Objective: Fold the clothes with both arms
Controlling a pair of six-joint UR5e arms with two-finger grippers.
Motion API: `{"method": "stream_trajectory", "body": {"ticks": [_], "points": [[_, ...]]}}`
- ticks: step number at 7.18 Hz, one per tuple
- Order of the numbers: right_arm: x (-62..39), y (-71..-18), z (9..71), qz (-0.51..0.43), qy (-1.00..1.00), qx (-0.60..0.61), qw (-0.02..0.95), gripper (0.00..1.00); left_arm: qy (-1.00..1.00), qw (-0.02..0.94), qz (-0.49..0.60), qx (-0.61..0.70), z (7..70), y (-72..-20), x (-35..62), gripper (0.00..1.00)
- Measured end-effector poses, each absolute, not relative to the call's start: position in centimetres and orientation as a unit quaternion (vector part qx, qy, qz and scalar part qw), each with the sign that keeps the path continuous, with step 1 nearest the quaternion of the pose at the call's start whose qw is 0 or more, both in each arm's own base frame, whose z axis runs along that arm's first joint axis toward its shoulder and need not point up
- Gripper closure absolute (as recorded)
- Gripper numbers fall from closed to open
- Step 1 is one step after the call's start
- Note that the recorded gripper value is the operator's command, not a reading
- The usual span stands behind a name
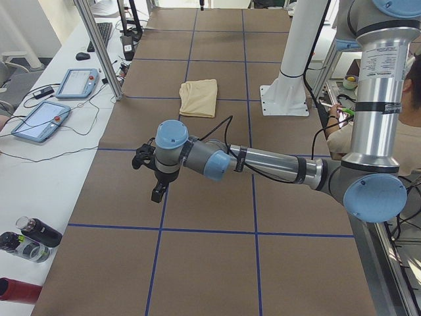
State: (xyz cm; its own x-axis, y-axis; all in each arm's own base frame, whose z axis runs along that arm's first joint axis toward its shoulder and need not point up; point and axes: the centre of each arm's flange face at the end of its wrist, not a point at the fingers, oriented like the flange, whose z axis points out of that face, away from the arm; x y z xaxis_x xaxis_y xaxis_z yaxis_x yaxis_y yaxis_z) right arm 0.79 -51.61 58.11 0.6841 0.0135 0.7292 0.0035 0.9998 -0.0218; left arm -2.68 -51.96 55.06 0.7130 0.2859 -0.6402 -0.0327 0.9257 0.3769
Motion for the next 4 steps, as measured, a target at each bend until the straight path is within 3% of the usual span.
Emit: {"method": "stream_trajectory", "body": {"ticks": [4], "points": [[0.75, -52.04, 58.19, 0.005, -0.397, -0.012, 0.918, 0.00, 0.369, 0.908, 0.089, 0.177, 54.59, -51.90, -2.70, 0.00]]}}
